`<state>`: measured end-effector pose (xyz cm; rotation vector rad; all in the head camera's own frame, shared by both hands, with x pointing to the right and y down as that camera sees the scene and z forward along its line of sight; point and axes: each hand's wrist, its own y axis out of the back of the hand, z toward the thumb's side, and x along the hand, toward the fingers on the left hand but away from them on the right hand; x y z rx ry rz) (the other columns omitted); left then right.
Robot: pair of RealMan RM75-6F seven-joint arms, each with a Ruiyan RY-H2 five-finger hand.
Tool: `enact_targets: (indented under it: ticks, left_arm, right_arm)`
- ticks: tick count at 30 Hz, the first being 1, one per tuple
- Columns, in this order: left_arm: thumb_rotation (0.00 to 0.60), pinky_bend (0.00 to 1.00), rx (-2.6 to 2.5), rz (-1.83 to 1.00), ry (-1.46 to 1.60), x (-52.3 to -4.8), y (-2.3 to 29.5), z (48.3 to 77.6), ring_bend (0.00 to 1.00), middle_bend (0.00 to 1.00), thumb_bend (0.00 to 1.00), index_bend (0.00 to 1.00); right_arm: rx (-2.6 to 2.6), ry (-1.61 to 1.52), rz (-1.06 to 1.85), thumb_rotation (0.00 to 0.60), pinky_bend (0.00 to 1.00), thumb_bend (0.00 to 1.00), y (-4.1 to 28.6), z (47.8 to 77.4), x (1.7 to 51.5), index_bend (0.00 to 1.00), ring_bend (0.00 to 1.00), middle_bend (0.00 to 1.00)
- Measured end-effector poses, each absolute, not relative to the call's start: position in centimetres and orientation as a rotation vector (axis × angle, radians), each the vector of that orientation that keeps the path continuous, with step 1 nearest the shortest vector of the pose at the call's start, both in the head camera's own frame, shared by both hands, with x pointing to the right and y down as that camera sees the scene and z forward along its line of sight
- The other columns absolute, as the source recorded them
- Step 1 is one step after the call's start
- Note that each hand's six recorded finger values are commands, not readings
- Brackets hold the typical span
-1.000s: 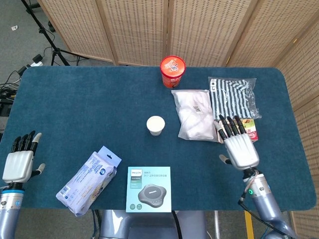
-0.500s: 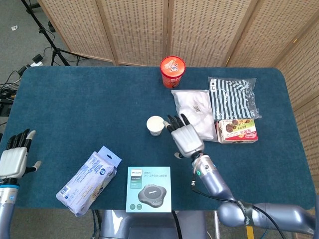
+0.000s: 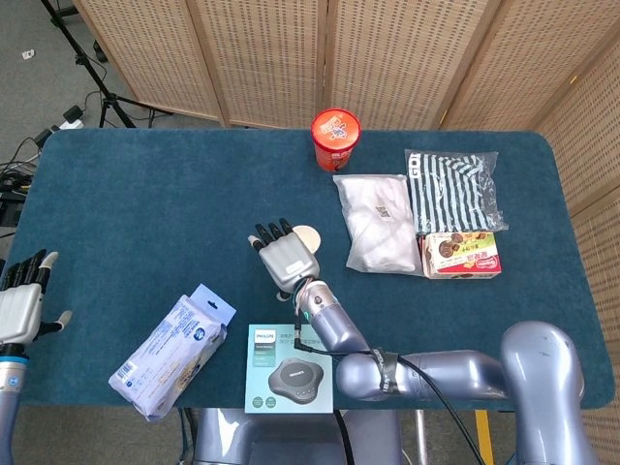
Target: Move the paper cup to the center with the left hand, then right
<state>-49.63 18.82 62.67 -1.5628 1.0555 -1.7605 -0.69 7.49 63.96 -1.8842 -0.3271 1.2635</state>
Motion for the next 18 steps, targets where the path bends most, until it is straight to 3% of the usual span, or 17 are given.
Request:
enact_targets:
  ticks: [18]
  left_arm:
    - [0.600, 0.00, -1.610, -1.788, 1.003, -49.2, 19.2, 63.9, 0.00, 0.00, 0.25, 0.00]
  right_arm:
    - [-1.781, -0.286, 1.398, 0.600, 0.00, 0.09, 3.6, 67.7, 2.4, 0.07, 0.00, 0.00]
